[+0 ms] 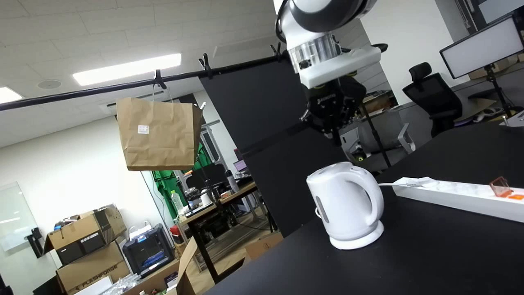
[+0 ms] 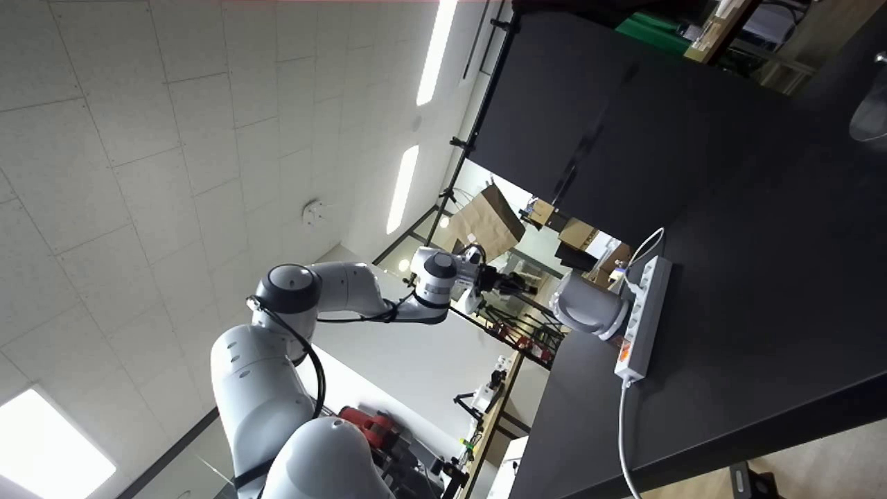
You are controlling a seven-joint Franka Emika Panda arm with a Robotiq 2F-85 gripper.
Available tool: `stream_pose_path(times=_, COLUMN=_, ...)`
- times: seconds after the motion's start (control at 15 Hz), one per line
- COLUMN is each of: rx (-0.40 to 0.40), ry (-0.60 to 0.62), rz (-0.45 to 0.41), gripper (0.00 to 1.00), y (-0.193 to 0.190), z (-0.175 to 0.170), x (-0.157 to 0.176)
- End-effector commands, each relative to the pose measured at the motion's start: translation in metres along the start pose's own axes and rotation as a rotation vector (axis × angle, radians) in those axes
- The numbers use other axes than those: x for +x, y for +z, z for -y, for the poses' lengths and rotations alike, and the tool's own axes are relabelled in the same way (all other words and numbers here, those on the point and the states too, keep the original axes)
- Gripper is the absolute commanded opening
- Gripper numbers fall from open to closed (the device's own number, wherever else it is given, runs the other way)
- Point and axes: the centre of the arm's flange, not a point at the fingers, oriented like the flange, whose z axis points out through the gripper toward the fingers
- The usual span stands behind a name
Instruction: Press the button on the kettle
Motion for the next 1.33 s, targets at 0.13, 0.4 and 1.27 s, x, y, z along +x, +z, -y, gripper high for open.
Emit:
stream_pose_path(times=0.13, rx=-0.02, ry=0.017, rz=0.015, gripper=0.47, y=-0.043, z=0.0, x=0.004)
stream_pose_path(times=0.4, rx=-0.03, ry=0.016, rz=0.03, gripper=0.75, y=-0.055, z=-0.001, x=0.004)
stream_pose_path(times=1.27, rx=-0.046, ry=0.0, rz=0.103, gripper=1.0, y=-0.041, z=-0.005, x=-0.005)
